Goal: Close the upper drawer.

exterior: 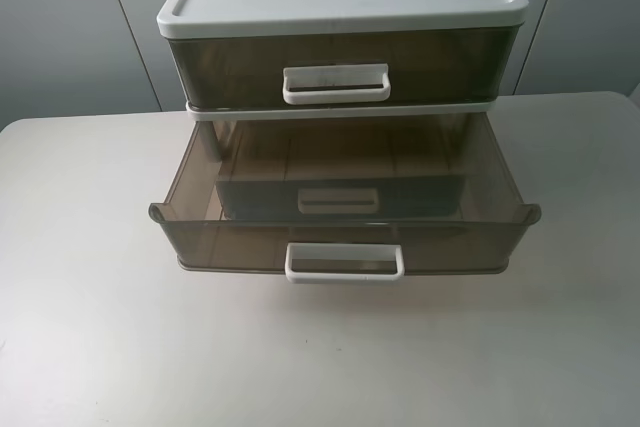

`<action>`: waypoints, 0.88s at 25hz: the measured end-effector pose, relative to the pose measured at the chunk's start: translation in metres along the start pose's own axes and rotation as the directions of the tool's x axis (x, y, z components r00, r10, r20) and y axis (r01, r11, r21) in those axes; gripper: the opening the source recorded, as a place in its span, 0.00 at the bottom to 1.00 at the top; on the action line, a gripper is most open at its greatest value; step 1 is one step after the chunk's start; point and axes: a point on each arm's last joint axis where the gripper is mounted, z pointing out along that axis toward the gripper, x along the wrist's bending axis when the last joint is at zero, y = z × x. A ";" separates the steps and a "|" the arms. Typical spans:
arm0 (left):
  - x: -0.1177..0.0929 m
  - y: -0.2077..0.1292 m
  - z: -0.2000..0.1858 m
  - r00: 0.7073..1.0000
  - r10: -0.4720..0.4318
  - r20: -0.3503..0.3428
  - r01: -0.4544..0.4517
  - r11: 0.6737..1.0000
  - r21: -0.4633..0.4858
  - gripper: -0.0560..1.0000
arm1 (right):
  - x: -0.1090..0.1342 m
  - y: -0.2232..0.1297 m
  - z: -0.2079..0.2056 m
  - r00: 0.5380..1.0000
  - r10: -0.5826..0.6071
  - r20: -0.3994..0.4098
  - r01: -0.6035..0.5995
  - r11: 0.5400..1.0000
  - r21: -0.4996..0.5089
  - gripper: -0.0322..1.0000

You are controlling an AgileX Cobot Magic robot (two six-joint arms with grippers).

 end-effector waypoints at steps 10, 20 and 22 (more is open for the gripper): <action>0.000 0.000 0.000 1.000 0.000 0.000 0.000 1.000 0.000 0.75 | 0.000 0.000 0.000 1.000 0.000 0.000 0.000 1.000 0.000 0.71; 0.000 0.000 0.000 1.000 0.000 0.000 0.000 1.000 0.000 0.75 | 0.000 0.000 0.000 1.000 0.000 0.000 0.000 1.000 0.000 0.71; 0.000 0.000 0.000 1.000 0.000 0.000 0.000 1.000 0.000 0.75 | 0.000 0.000 0.000 1.000 0.000 0.000 0.000 1.000 0.000 0.71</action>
